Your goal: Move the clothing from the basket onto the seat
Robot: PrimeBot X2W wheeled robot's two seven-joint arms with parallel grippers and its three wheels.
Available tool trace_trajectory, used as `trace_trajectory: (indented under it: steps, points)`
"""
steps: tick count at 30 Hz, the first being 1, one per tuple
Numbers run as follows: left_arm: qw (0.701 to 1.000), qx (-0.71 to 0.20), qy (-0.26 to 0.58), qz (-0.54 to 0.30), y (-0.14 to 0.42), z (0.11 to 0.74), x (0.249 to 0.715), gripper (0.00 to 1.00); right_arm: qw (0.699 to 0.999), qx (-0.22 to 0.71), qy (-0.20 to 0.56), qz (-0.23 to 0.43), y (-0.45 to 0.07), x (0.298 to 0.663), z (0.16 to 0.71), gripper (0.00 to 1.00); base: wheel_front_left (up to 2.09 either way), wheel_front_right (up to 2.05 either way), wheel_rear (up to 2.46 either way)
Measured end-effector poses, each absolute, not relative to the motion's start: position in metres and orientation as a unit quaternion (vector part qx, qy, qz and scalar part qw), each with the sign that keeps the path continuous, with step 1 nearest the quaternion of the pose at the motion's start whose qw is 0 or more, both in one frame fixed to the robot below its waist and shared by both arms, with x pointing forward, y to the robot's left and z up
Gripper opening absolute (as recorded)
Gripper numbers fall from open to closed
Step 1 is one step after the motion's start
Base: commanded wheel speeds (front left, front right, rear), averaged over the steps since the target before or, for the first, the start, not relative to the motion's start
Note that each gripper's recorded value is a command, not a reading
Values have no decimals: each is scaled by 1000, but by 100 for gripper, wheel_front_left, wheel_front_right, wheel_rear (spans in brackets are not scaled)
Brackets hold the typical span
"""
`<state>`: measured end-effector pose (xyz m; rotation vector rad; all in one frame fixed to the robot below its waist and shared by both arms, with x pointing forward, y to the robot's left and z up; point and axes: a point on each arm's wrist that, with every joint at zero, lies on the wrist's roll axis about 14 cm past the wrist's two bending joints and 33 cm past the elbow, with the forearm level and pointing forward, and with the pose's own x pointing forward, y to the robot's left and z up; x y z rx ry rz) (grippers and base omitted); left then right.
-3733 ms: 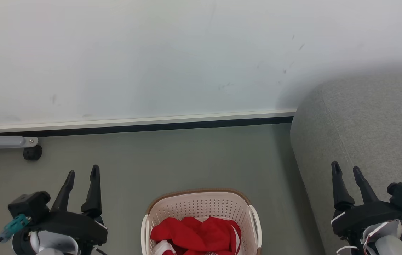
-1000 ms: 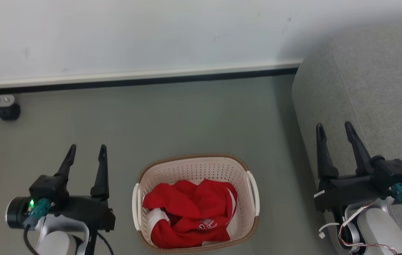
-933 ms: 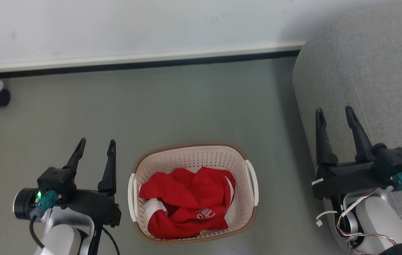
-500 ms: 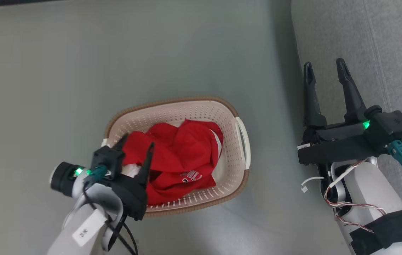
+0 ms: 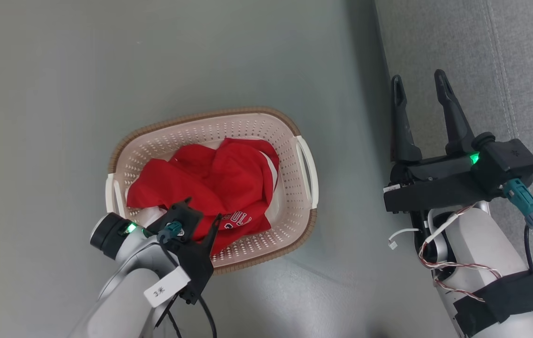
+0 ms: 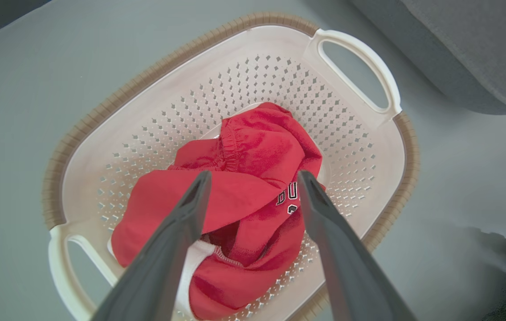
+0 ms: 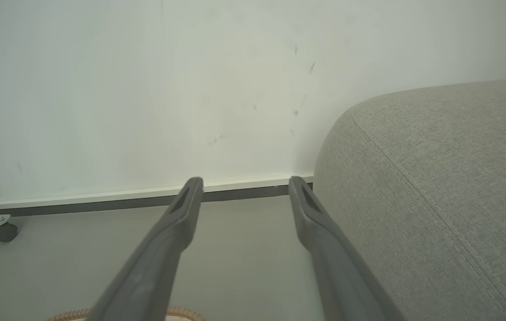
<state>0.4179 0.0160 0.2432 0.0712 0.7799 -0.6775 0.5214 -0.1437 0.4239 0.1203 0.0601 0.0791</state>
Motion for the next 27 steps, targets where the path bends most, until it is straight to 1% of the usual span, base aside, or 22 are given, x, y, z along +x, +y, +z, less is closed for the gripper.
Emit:
trace_trajectory:
  steps: [11,27]
  points:
    - [832,78,417,-358,9,207,410,100,997,59,43,30,-149,526,409,100,0,0,0]
    - [799,100,456,-379,2,158,408,100,996,53,74,6,-163,524,375,100,0,0,0]
